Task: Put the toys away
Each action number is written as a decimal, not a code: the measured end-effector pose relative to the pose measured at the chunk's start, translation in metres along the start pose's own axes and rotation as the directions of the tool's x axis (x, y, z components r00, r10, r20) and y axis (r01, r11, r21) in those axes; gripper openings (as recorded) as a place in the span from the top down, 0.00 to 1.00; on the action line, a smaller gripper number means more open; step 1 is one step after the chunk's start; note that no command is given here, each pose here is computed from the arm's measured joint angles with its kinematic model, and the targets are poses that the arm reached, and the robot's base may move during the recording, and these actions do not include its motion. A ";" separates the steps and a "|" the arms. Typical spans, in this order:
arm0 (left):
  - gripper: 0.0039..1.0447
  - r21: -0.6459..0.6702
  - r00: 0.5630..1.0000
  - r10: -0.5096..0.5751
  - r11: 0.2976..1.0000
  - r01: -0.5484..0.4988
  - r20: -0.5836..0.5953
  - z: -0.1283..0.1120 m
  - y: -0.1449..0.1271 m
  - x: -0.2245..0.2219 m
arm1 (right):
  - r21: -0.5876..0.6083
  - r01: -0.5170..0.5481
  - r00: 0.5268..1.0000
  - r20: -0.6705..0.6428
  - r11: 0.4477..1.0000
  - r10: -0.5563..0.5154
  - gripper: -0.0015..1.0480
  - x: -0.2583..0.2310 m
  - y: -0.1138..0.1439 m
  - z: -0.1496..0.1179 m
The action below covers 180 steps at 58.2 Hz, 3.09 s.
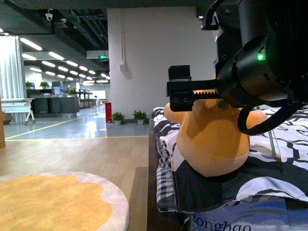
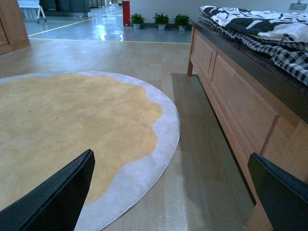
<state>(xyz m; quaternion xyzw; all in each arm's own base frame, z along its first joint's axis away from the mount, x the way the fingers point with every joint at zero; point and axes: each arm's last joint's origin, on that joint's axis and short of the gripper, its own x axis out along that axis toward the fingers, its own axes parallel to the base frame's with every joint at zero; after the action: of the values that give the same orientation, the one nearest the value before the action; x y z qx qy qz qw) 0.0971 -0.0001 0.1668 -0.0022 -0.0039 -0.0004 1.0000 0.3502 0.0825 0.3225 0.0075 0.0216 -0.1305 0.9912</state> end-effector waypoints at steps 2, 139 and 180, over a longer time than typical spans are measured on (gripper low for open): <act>0.05 0.000 1.000 0.000 1.000 0.000 0.000 0.000 0.000 0.000 | -0.002 0.009 1.000 0.004 1.000 -0.009 0.00 0.001 -0.003 -0.003; 0.05 0.000 1.000 0.000 1.000 0.000 0.000 0.000 0.000 0.000 | 0.236 -0.424 0.905 0.147 0.874 0.399 0.82 -0.219 -0.142 -0.070; 0.05 0.000 1.000 0.000 1.000 0.000 0.000 0.000 0.000 0.000 | 0.293 -0.337 0.936 0.005 0.895 0.351 0.82 -0.217 -0.136 -0.151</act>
<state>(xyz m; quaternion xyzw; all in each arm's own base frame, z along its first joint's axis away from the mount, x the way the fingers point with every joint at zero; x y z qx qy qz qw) 0.0971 -0.0001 0.1668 -0.0022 -0.0039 -0.0004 1.0000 0.0990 0.0099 0.1801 0.1589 0.0246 0.0453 0.9859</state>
